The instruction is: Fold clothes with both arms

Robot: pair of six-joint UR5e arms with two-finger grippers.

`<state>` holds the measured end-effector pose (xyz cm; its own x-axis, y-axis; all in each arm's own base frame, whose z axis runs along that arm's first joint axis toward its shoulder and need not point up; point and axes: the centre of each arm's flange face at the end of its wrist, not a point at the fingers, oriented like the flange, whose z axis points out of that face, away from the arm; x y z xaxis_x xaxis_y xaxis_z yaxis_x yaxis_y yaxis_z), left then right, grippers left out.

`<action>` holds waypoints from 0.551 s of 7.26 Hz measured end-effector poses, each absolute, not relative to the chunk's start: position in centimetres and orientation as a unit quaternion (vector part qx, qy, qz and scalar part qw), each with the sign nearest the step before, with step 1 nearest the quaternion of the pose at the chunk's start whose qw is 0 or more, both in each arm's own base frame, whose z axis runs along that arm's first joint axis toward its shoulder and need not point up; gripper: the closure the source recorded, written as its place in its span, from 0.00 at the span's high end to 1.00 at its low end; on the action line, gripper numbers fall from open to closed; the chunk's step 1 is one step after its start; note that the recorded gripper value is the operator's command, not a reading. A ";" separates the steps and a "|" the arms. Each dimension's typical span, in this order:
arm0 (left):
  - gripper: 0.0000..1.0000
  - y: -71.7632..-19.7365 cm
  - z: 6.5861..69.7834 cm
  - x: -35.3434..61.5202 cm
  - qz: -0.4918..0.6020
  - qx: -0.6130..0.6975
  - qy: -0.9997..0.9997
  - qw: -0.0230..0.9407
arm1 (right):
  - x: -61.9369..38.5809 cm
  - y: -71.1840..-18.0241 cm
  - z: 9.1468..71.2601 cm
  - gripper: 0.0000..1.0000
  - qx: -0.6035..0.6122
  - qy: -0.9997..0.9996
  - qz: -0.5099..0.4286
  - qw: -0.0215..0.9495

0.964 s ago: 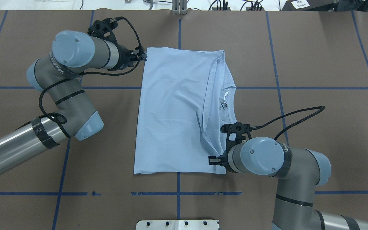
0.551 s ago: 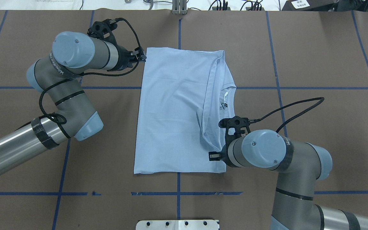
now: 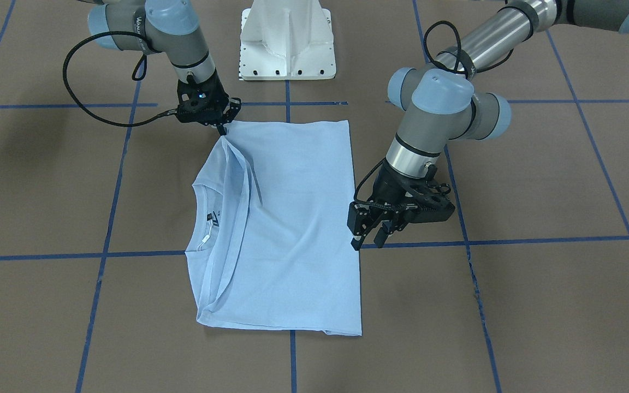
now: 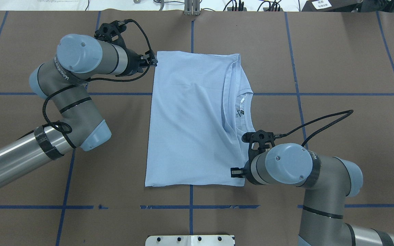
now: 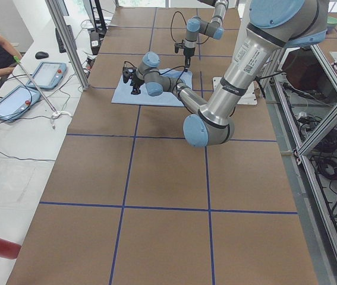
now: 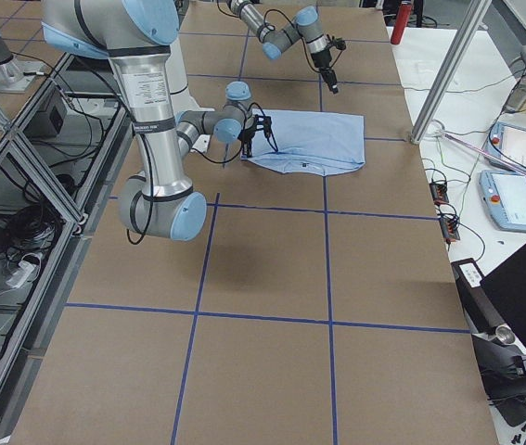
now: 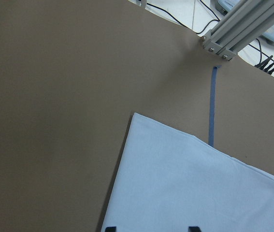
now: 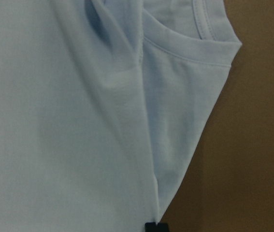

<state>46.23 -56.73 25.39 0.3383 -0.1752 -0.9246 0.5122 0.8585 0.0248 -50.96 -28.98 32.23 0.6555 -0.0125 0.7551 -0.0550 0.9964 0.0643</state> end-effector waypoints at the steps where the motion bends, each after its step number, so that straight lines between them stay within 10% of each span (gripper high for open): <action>1: 0.59 -56.7 25.4 46.2 -0.214 0.158 0.534 0.803 | -51.0 -28.5 32.4 0.41 0.034 -0.414 0.017 0.909; 4: 0.59 -56.7 25.4 46.2 -0.215 0.158 0.533 0.803 | -50.4 -27.8 32.0 0.71 0.022 -0.421 0.019 0.906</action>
